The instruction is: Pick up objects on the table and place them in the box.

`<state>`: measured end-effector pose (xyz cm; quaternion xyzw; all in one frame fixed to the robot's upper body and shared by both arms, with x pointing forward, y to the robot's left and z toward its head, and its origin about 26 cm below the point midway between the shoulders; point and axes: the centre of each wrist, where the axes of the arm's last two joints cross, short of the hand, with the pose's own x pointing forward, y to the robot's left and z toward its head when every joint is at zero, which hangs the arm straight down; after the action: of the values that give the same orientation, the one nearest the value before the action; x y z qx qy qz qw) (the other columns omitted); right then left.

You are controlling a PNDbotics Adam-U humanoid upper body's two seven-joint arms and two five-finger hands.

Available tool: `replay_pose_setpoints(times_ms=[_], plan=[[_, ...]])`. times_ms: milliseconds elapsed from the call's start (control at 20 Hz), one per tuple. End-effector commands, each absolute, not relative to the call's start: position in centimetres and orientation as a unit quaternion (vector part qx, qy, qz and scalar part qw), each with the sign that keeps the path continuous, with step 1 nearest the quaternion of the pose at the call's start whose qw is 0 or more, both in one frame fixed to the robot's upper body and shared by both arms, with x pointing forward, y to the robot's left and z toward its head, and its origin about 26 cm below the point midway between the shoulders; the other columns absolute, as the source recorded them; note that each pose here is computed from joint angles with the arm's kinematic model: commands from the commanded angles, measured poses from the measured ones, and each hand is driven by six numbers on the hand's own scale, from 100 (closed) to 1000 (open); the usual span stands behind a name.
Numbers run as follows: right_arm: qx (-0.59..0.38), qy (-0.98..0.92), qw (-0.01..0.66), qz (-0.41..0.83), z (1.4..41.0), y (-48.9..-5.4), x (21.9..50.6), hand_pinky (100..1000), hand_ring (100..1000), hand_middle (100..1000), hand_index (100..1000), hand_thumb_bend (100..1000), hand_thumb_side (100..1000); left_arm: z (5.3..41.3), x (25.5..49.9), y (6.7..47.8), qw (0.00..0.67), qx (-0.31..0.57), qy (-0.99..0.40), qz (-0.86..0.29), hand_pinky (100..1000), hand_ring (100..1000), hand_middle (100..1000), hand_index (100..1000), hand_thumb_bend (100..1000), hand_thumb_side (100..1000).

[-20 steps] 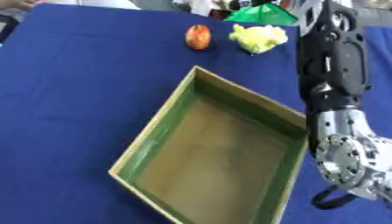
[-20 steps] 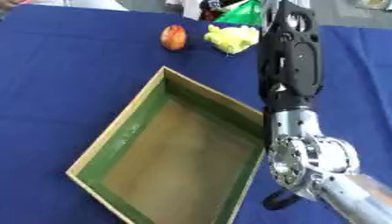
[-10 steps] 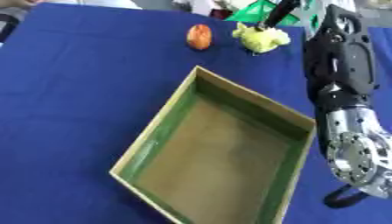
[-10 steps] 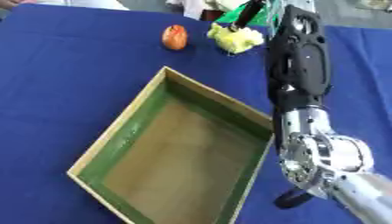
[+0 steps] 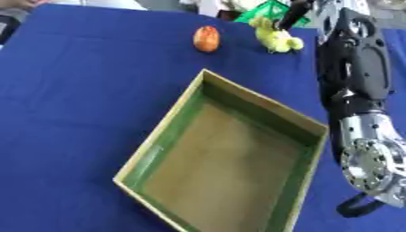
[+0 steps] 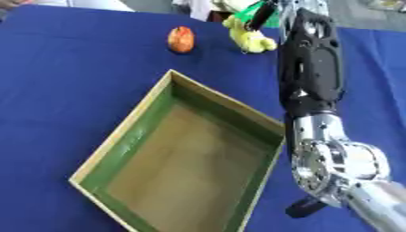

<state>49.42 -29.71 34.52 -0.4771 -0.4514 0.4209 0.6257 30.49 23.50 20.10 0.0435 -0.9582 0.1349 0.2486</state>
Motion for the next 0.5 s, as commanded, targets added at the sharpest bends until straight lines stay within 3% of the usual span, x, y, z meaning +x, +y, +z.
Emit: replay_pose_setpoints(times_ms=[50,400,450,500], plan=[[-0.489,-0.456,0.626,0.401,35.9,-30.7,49.0,887,987,911,998,175,228,20.6,30.3,23.7,0.238,0.046,-0.962,0.126,665,763,776,828,476,816],[-0.496,-0.518,0.592,0.368,39.1,-30.4,47.6,869,987,872,986,115,290,20.4,30.2,23.7,0.242,0.048,-0.961,0.123,666,762,774,827,475,815],[-0.499,-0.523,0.586,0.366,39.6,-30.3,47.4,871,987,875,988,100,344,20.4,30.2,23.7,0.243,0.049,-0.961,0.123,666,763,774,827,474,816],[-0.504,-0.525,0.581,0.365,40.1,-30.2,47.1,872,986,875,988,117,291,20.4,30.2,23.7,0.243,0.049,-0.961,0.122,667,763,774,827,474,815]])
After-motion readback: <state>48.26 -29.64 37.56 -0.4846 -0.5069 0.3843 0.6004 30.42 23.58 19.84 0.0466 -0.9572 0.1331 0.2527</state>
